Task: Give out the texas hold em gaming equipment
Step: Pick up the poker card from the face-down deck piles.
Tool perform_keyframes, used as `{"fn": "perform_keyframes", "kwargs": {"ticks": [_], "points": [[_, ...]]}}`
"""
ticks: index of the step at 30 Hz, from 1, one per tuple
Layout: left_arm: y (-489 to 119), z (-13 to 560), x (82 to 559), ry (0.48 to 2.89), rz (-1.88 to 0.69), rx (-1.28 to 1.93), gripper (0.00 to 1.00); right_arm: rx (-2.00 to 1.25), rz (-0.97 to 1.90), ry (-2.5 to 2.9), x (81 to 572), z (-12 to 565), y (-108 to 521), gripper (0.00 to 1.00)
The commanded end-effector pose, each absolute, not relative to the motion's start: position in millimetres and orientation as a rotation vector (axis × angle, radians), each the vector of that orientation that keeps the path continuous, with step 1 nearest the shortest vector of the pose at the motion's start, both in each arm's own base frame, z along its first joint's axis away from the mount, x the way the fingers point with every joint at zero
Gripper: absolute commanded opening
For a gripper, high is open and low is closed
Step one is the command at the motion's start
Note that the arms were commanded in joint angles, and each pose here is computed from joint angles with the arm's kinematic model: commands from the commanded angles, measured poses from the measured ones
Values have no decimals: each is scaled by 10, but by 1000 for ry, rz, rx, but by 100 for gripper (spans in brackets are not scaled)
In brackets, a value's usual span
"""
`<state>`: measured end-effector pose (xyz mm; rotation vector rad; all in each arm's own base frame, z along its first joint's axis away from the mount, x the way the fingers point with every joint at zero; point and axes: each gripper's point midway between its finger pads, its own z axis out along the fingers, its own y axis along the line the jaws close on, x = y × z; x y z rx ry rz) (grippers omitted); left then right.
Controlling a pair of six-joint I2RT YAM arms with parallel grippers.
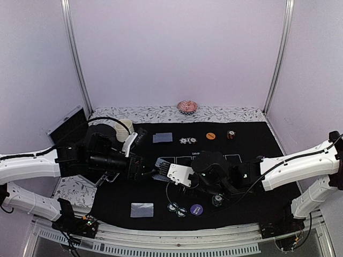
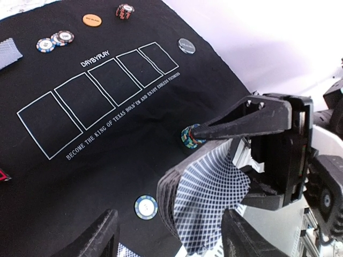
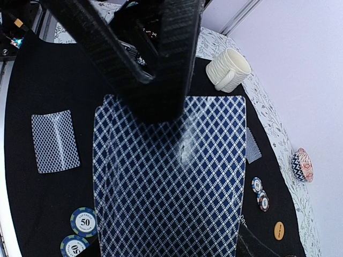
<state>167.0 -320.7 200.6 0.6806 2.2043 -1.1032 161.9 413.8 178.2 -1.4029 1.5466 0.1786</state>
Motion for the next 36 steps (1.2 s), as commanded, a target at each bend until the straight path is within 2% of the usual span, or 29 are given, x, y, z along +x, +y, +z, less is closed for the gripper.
{"fn": "perform_keyframes", "kwargs": {"ticks": [1, 7, 12, 23, 28, 33, 36], "points": [[-3205, 2182, 1821, 2126, -1097, 644, 66, -1374, 236, 1521, 1573, 1908, 4224, 55], [-3340, 1972, 1871, 2211, -1074, 690, 66, -1364, 239, 1523, 1578, 1929, 4221, 55], [-3281, 1969, 1898, 2219, -1030, 680, 59, -1357, 233, 1528, 1582, 1923, 4172, 55], [-3140, 2056, 1798, 2196, -1075, 675, 59, -1347, 223, 1534, 1592, 1913, 4132, 55], [-3166, 2099, 1797, 2176, -1130, 667, 37, -1349, 223, 1533, 1591, 1919, 4135, 55], [-3231, 2017, 1741, 2211, -1176, 701, 28, -1347, 223, 1536, 1592, 1930, 4130, 55], [-3253, 1995, 1733, 2217, -1186, 710, 26, -1349, 222, 1536, 1594, 1923, 4127, 55]]}}
